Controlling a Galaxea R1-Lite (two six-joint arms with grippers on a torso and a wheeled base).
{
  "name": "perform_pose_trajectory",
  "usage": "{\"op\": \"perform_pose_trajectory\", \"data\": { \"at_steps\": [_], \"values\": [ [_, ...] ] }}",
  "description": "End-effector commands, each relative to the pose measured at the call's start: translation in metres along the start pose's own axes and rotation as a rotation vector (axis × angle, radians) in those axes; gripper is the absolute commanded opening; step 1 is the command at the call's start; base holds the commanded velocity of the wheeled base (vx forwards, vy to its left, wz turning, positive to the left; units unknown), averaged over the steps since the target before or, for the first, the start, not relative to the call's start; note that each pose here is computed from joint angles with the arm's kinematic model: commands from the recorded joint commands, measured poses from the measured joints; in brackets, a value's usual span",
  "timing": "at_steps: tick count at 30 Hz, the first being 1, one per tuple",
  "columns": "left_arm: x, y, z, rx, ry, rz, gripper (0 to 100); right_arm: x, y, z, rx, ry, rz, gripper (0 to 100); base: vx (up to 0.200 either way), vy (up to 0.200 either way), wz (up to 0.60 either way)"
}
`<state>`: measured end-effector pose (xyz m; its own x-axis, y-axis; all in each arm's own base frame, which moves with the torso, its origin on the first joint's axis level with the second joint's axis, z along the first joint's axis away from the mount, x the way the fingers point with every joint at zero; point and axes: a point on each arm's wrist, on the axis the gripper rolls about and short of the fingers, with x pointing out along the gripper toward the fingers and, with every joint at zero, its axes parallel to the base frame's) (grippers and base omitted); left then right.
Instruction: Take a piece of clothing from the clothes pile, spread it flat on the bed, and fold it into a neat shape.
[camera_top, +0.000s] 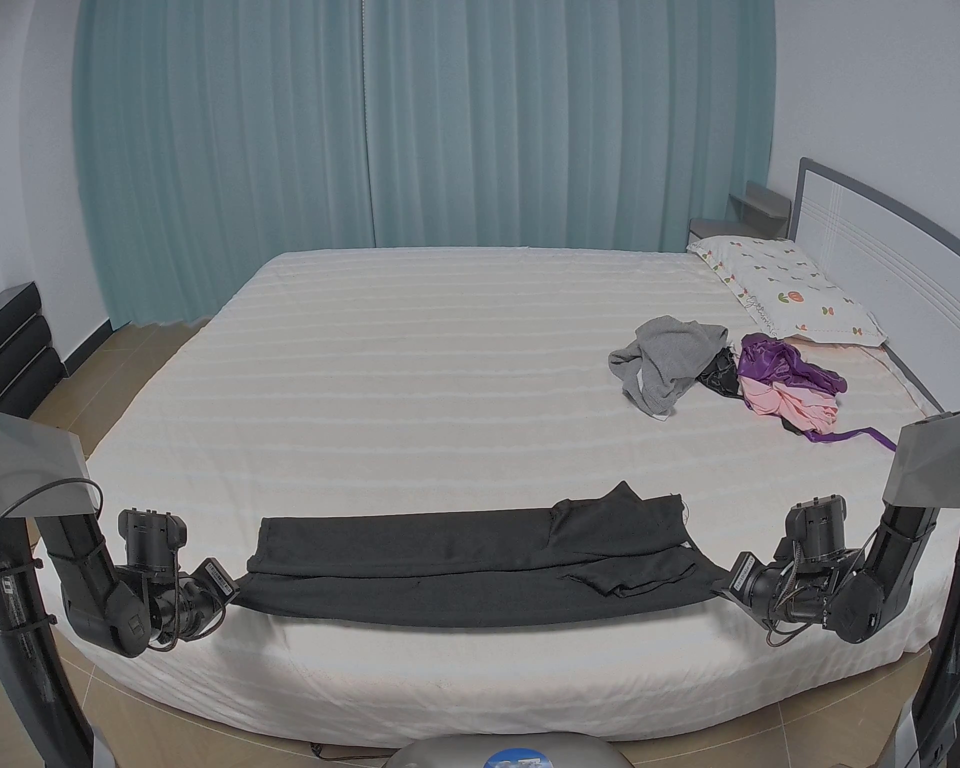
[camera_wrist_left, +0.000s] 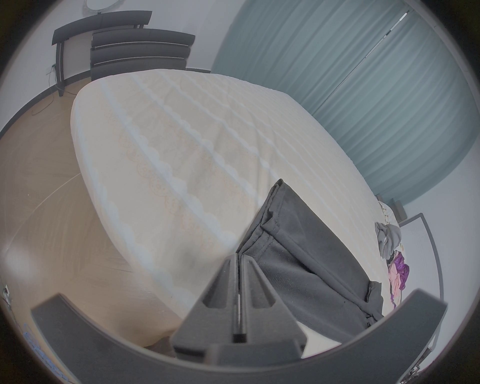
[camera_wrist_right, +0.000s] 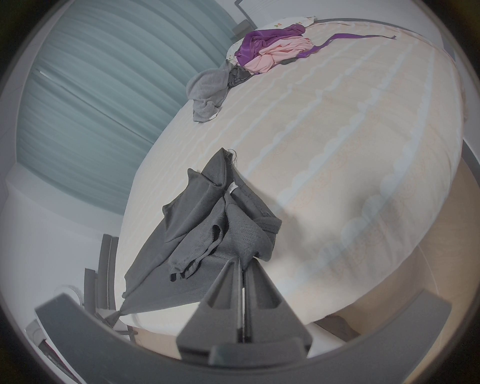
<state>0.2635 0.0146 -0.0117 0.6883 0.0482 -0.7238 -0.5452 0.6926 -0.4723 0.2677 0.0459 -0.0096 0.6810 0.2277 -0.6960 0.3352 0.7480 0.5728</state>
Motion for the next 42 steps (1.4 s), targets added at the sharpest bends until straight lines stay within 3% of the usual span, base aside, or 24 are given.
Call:
{"op": "perform_pose_trajectory", "data": {
  "at_steps": [1,18,19,21,22,28,34,37,42],
  "values": [
    [-0.008,-0.001,0.001,0.01,0.007,0.005,0,-0.006,-0.004,-0.005,-0.036,0.016,-0.014,0,0.0,0.0,0.0],
    [-0.002,0.012,-0.013,0.084,0.112,0.088,0,-0.003,-0.02,-0.024,-0.149,0.108,-0.08,0,0.0,0.0,0.0],
    [-0.001,0.013,-0.014,0.097,0.12,0.092,100,-0.002,-0.021,-0.025,-0.148,0.113,-0.085,0,0.0,0.0,0.0],
    [0.001,0.014,-0.016,0.116,0.129,0.101,100,0.001,-0.022,-0.025,-0.149,0.118,-0.087,0,0.0,0.0,0.0],
    [0.002,0.015,-0.017,0.118,0.134,0.104,100,0.002,-0.022,-0.026,-0.15,0.123,-0.088,100,0.0,0.0,0.0],
    [0.003,0.015,-0.016,0.115,0.127,0.1,100,0.0,-0.017,-0.024,-0.154,0.101,-0.066,100,0.0,0.0,0.0],
    [-0.009,0.007,0.002,0.085,0.052,0.049,100,-0.017,-0.007,-0.001,-0.133,-0.012,-0.007,100,0.0,0.0,0.0],
    [-0.018,-0.011,0.015,0.054,-0.018,-0.023,100,-0.026,0.006,0.012,-0.091,-0.08,0.052,100,0.0,0.0,0.0],
    [-0.012,-0.032,0.013,0.042,-0.005,-0.07,100,-0.024,0.012,0.014,-0.04,-0.085,0.076,100,0.0,0.0,0.0]
  ]
}}
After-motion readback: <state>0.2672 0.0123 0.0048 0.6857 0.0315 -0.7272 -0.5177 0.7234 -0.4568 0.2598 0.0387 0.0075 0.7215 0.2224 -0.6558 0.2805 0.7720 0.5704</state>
